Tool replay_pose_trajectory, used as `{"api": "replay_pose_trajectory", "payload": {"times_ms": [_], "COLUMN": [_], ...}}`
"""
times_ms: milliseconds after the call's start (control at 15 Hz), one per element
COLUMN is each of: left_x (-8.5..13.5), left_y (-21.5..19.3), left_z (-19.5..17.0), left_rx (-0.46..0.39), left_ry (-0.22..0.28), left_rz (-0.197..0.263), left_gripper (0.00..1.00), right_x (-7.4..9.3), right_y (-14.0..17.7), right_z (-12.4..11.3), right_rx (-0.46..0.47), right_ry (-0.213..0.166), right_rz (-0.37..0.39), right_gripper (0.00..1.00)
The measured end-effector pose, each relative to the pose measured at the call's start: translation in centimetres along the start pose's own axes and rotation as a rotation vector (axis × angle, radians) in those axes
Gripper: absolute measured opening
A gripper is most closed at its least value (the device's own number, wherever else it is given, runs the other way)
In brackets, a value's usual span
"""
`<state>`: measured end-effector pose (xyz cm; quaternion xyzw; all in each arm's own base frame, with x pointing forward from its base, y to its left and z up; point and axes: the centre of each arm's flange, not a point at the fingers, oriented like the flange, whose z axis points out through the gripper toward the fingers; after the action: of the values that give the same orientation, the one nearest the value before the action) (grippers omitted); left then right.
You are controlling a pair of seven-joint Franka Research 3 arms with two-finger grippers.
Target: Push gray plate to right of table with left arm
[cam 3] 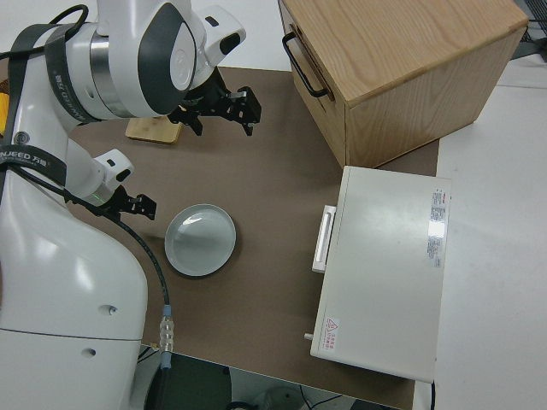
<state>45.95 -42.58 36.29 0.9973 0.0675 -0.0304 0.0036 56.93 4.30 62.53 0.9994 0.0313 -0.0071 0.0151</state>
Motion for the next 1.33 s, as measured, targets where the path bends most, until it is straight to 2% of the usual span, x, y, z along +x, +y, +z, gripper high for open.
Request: {"api": "replay_pose_trajectory", "payload": {"times_ms": [333, 533, 1067, 1333], "left_x": [3.8, 5.6, 7.2, 8.5], "left_y": [-6.4, -10.9, -18.0, -22.3], "left_z": [-4.2, -7.5, -12.2, -14.0], "left_rx": [0.031, 0.022, 0.016, 0.006], "left_ry": [-0.045, -0.068, -0.095, -0.098], "left_rz": [0.050, 0.081, 0.123, 0.123], "left_gripper": [1.00, 1.00, 1.00, 1.00], "right_x": [0.0, 0.0, 0.0, 0.0], "right_y": [0.0, 0.0, 0.0, 0.0], "right_z": [0.0, 0.0, 0.0, 0.0], "right_rx": [0.000, 0.000, 0.000, 0.000], "right_ry": [0.000, 0.000, 0.000, 0.000], "right_rz": [0.000, 0.000, 0.000, 0.000], "right_gripper": [0.99, 0.99, 0.99, 0.99]}}
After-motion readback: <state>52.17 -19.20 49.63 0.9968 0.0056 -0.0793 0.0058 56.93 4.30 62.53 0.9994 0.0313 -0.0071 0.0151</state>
